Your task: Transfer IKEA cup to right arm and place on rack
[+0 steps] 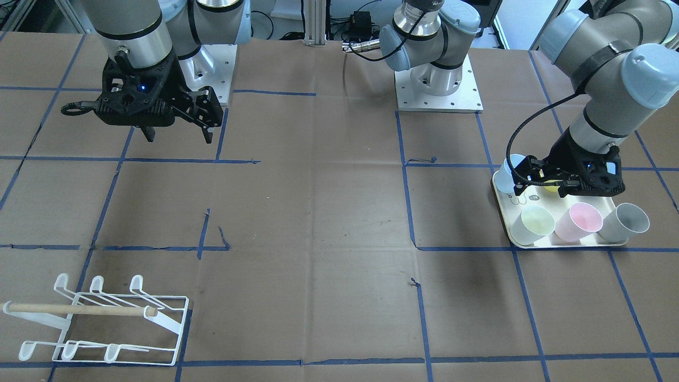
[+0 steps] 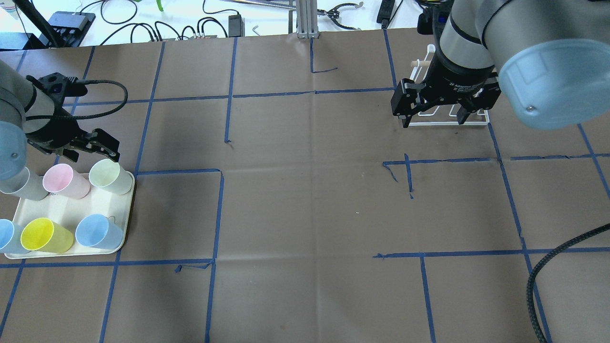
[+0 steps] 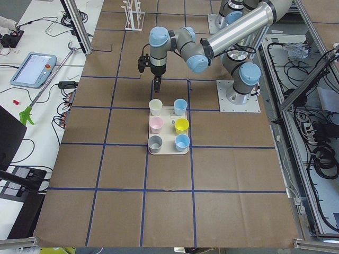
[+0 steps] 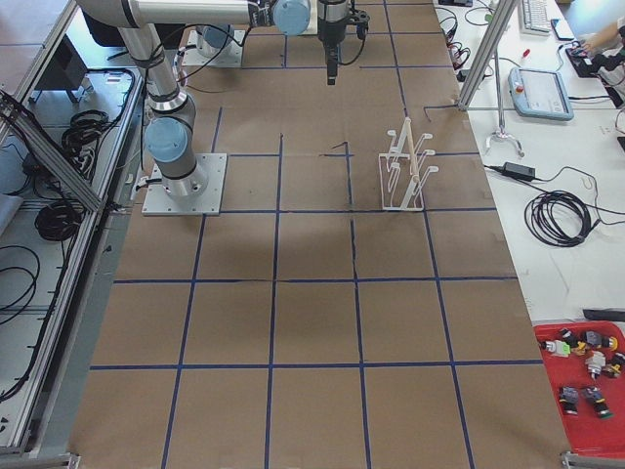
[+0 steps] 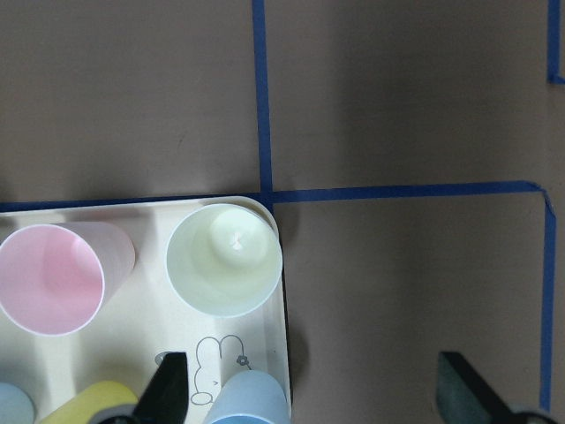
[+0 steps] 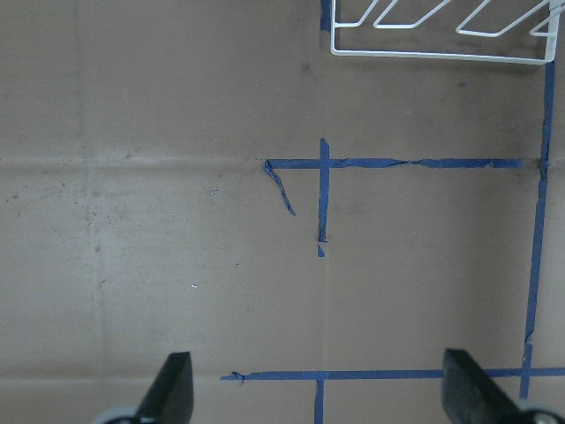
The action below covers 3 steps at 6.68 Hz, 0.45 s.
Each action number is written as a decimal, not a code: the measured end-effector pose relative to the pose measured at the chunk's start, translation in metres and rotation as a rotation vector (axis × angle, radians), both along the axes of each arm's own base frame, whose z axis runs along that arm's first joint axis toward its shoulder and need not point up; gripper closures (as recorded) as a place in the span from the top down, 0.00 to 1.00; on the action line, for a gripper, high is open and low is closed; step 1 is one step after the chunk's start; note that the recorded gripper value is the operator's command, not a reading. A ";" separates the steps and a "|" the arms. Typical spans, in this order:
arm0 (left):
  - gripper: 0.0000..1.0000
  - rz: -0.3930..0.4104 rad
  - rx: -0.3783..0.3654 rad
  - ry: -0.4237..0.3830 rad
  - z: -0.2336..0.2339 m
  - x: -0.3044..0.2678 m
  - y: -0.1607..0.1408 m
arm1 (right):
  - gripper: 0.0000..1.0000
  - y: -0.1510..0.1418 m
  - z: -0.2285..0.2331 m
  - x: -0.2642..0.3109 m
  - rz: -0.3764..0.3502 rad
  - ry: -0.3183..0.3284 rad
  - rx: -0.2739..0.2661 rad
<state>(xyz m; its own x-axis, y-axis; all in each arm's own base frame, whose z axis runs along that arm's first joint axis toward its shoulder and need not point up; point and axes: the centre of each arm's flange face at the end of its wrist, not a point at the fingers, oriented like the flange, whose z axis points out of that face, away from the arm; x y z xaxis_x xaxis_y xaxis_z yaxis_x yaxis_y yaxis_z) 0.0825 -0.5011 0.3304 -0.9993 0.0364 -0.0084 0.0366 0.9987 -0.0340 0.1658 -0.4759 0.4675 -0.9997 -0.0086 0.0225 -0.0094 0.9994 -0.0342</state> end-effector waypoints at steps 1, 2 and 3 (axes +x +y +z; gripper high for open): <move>0.99 0.001 0.011 0.005 -0.019 0.003 -0.006 | 1.00 0.000 0.000 0.000 0.000 0.000 0.000; 0.99 0.001 0.020 0.009 -0.035 0.006 -0.012 | 1.00 0.000 0.000 0.000 0.000 0.000 0.000; 0.99 0.002 0.034 0.016 -0.053 0.009 -0.018 | 1.00 0.000 0.000 0.000 0.000 0.000 0.001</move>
<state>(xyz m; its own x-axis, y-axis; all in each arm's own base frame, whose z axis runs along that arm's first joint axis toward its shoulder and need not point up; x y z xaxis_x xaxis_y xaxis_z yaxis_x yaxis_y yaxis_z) 0.0917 -0.5189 0.2777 -0.9994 0.0341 0.0083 0.0341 0.9994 -0.0010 0.1658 -0.4759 0.4671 -0.9997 -0.0085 0.0226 -0.0093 0.9994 -0.0333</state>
